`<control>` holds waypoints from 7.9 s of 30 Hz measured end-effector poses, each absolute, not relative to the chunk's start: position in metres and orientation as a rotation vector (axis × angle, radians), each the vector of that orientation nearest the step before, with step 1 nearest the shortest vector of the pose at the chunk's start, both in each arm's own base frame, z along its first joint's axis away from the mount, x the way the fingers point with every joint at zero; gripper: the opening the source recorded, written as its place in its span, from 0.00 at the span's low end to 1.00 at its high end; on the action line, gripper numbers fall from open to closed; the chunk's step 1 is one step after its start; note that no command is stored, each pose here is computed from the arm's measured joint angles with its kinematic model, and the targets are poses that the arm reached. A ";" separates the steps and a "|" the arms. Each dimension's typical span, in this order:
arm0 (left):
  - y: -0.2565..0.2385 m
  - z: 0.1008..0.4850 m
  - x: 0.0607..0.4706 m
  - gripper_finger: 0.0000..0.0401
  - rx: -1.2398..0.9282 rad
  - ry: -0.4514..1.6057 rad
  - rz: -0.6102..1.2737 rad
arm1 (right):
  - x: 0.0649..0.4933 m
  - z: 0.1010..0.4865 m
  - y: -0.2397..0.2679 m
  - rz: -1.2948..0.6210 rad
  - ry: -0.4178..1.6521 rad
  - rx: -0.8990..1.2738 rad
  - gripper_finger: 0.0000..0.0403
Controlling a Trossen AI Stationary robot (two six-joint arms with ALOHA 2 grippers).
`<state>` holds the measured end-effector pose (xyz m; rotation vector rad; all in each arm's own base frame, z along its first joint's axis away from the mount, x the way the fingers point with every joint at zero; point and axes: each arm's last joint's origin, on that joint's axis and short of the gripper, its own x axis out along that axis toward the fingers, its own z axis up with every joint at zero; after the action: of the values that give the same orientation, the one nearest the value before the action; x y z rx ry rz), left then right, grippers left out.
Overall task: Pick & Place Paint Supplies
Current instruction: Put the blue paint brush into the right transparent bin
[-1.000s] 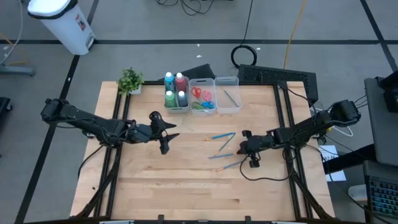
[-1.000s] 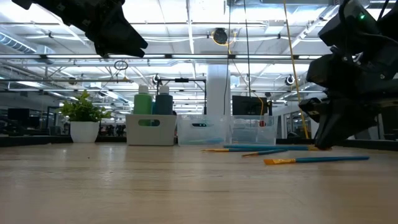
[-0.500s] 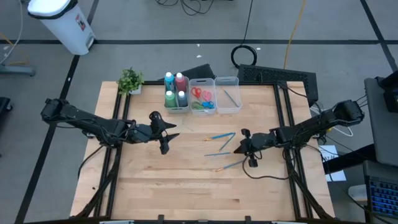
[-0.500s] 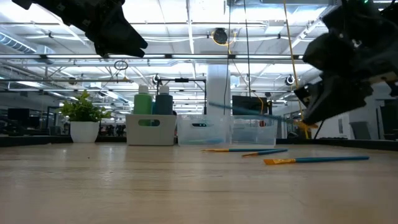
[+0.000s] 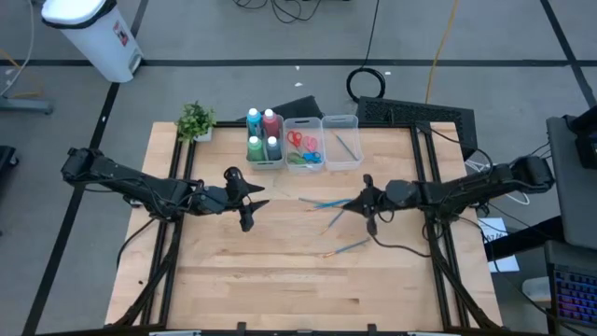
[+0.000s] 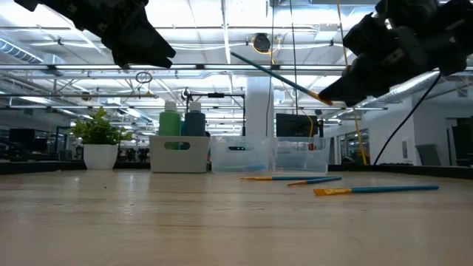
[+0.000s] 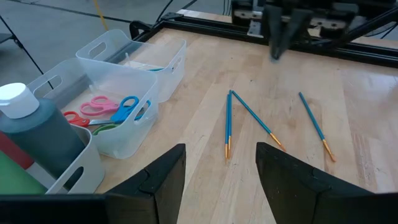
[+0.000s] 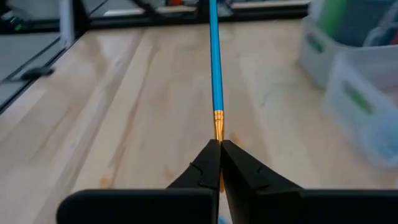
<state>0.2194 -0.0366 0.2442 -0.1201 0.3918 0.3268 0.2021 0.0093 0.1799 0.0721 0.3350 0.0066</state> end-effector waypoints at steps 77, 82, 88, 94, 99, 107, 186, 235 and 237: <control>-0.030 0.244 0.220 0.50 -0.118 0.388 0.376 | 0.203 0.174 -0.128 -0.805 0.507 0.376 0.00; -0.030 0.244 0.220 0.50 -0.118 0.389 0.376 | 0.202 0.173 -0.127 -0.806 0.526 0.380 0.00; -0.030 0.243 0.219 0.50 -0.117 0.401 0.378 | 0.201 0.170 -0.125 -0.765 0.559 0.408 0.00; -0.030 0.243 0.219 0.50 -0.118 0.402 0.378 | 0.201 0.170 -0.125 -0.765 0.559 0.408 0.00; -0.030 0.243 0.219 0.51 -0.118 0.402 0.378 | 0.201 0.170 -0.125 -0.764 0.559 0.408 0.00; -0.030 0.243 0.219 0.50 -0.117 0.402 0.378 | 0.203 0.172 -0.126 -0.761 0.535 0.405 0.00; -0.030 0.242 0.219 0.50 -0.114 0.408 0.378 | 0.228 0.200 -0.103 -0.484 0.289 0.261 0.30; -0.033 0.243 0.220 0.50 -0.266 0.397 0.329 | 0.298 0.116 0.119 0.202 0.942 -0.062 0.26; -0.033 0.243 0.220 0.50 -0.267 0.397 0.329 | 0.297 0.116 0.118 0.205 0.945 -0.060 0.23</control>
<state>0.2200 -0.0326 0.2426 -0.2674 0.3969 0.3287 0.2974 0.1183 0.1159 -0.0603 0.9453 0.2049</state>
